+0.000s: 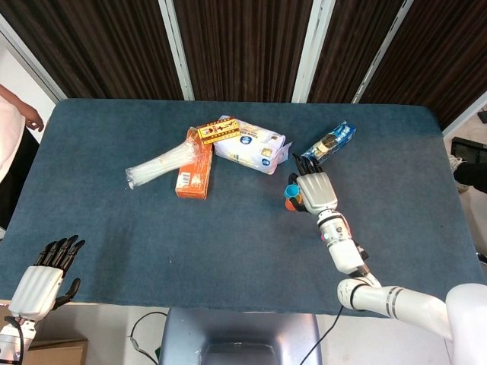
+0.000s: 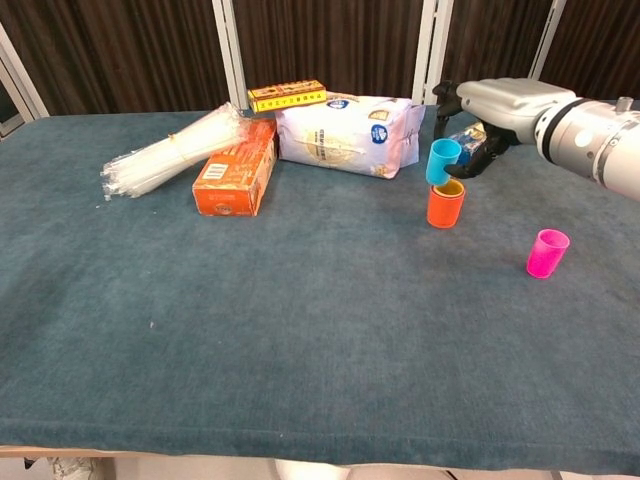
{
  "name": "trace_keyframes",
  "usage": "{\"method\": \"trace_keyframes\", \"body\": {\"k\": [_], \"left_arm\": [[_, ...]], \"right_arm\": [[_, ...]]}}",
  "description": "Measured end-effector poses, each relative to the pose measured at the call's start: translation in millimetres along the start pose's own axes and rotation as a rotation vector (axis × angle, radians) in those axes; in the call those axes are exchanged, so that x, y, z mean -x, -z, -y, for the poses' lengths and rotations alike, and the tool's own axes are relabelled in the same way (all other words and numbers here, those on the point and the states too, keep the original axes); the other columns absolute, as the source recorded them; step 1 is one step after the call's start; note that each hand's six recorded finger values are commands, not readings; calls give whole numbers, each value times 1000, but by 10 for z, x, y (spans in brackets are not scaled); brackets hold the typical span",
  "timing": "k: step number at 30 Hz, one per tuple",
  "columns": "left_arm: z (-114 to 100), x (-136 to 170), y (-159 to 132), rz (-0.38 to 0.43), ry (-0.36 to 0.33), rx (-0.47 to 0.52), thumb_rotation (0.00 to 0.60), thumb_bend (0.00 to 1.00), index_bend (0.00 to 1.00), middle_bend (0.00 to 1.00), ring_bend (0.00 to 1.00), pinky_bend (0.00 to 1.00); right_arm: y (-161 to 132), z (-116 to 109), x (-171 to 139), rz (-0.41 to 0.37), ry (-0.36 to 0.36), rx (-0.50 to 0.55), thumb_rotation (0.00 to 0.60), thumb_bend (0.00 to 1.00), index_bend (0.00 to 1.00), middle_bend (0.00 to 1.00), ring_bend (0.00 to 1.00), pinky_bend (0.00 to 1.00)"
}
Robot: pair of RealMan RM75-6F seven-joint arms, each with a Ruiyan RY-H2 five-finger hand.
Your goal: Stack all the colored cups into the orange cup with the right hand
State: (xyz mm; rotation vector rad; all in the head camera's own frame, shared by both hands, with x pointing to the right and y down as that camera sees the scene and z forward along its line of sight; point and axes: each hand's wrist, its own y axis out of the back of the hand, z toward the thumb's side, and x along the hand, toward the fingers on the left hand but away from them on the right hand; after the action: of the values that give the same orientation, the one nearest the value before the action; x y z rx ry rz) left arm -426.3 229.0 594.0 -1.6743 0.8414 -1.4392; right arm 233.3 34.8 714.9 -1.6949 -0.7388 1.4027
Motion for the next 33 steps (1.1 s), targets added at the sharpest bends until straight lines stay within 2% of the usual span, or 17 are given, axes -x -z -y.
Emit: {"method": "trace_keyframes", "body": {"k": [9, 12, 14, 18, 21, 25, 28, 33], "left_arm": [[8, 0, -4, 0, 2, -1, 600, 448, 0, 30, 60, 109], [16, -5, -8, 0, 5, -3, 600, 448, 0, 30, 60, 109], [18, -6, -11, 1, 5, -3, 600, 448, 0, 30, 60, 109], [19, -7, -9, 0, 4, -4, 600, 448, 0, 30, 60, 109], [20, -8, -4, -2, 5, -4, 600, 448, 0, 30, 59, 109], [21, -4, -9, -1, 4, -6, 600, 448, 0, 30, 60, 109], [23, -3, -13, -1, 3, -8, 600, 448, 0, 30, 60, 109], [48, -12, -29, 1, 10, -15, 600, 448, 0, 30, 60, 109]], "right_arm": [[82, 72, -32, 23, -23, -23, 600, 478, 613, 41, 0, 0], [98, 104, -36, 25, -34, -27, 600, 478, 576, 41, 0, 0], [101, 129, -42, 23, -44, -32, 600, 478, 483, 43, 0, 0], [123, 148, -66, 21, -63, -42, 600, 478, 150, 1, 0, 0], [138, 120, -120, 12, -70, -48, 600, 478, 36, 0, 0, 0], [144, 34, -271, -19, -55, -35, 600, 478, 41, 0, 0, 0], [121, -35, -492, -67, -47, -17, 600, 478, 106, 0, 0, 0], [126, -62, -1056, -182, -75, -59, 600, 478, 192, 0, 0, 0]]}}
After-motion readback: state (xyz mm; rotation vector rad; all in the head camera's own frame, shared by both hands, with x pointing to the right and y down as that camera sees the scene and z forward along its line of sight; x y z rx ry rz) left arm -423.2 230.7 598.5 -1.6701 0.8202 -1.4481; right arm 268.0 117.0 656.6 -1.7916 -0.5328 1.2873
